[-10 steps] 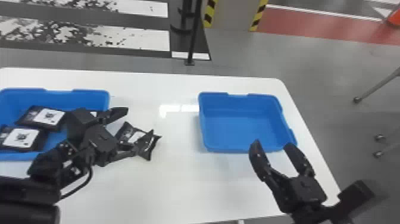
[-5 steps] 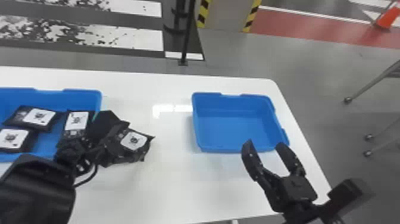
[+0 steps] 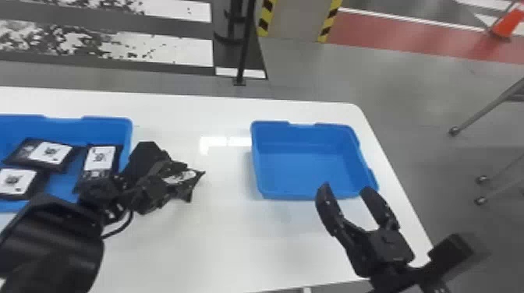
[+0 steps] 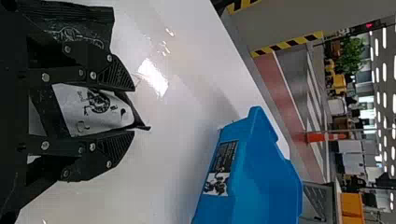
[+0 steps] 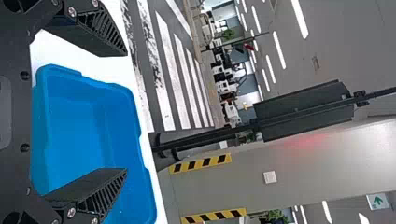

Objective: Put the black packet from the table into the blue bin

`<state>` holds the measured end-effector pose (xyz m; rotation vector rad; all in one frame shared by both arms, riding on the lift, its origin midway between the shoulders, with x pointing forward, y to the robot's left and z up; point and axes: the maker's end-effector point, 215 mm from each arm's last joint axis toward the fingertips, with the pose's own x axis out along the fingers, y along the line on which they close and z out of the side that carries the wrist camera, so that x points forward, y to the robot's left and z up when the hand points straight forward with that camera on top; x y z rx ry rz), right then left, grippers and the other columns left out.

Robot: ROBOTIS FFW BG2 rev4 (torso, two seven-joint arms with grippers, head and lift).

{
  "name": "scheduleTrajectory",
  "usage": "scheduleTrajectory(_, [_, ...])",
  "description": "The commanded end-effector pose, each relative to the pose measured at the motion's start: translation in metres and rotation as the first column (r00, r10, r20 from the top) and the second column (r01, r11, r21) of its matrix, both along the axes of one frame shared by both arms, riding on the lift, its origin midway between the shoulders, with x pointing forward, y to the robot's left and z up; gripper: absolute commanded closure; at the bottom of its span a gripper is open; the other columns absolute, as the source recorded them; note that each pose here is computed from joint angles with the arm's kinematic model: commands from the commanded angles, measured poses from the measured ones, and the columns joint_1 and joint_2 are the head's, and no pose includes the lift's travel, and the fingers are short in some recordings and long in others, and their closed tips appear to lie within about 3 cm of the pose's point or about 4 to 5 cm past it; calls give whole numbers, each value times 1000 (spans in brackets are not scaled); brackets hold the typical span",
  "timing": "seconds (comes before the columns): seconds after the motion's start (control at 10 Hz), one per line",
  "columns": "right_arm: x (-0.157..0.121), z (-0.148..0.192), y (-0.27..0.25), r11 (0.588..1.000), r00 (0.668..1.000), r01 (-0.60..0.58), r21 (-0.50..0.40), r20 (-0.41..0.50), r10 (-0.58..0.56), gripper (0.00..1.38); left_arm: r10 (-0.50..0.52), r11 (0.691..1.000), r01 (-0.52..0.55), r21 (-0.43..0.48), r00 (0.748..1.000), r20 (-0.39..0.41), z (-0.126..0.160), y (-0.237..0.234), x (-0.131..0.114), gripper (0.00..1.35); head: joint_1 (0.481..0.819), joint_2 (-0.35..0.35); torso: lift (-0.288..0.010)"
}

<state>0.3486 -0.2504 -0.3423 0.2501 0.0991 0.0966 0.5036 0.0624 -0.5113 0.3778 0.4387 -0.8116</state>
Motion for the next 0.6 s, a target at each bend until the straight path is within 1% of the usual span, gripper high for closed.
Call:
scheduleTrajectory(0.0, [-1,-1,0,1000,1000,1,3,-3,-1,133,-41,999,42,-11,997,69,20,-8,6,1210,695,-244,-110])
scheduleTrajectory(0.1, [-1,-1,0,1000,1000,1,3,-3,-1,133,-64,998,66,-12,992,108,34,-13,11,1211,695,-247,-110])
scheduleTrajectory(0.2, [0,0,0,1000,1000,1,4,0,-1,133,-67,997,72,-29,990,122,43,-15,11,1211,695,-253,-110])
scheduleTrajectory(0.3, [0,0,0,1000,1000,1,6,0,-1,133,-74,996,82,-43,984,163,66,-17,8,1211,695,-258,-110])
scheduleTrajectory(0.4, [-1,1,0,1000,1000,2,6,0,-2,133,-69,996,78,-48,984,163,71,-16,7,1211,695,-262,-110])
scheduleTrajectory(0.5, [0,2,1,1000,1000,0,8,3,0,133,-55,997,62,-51,989,139,65,-13,6,1208,695,-263,-110])
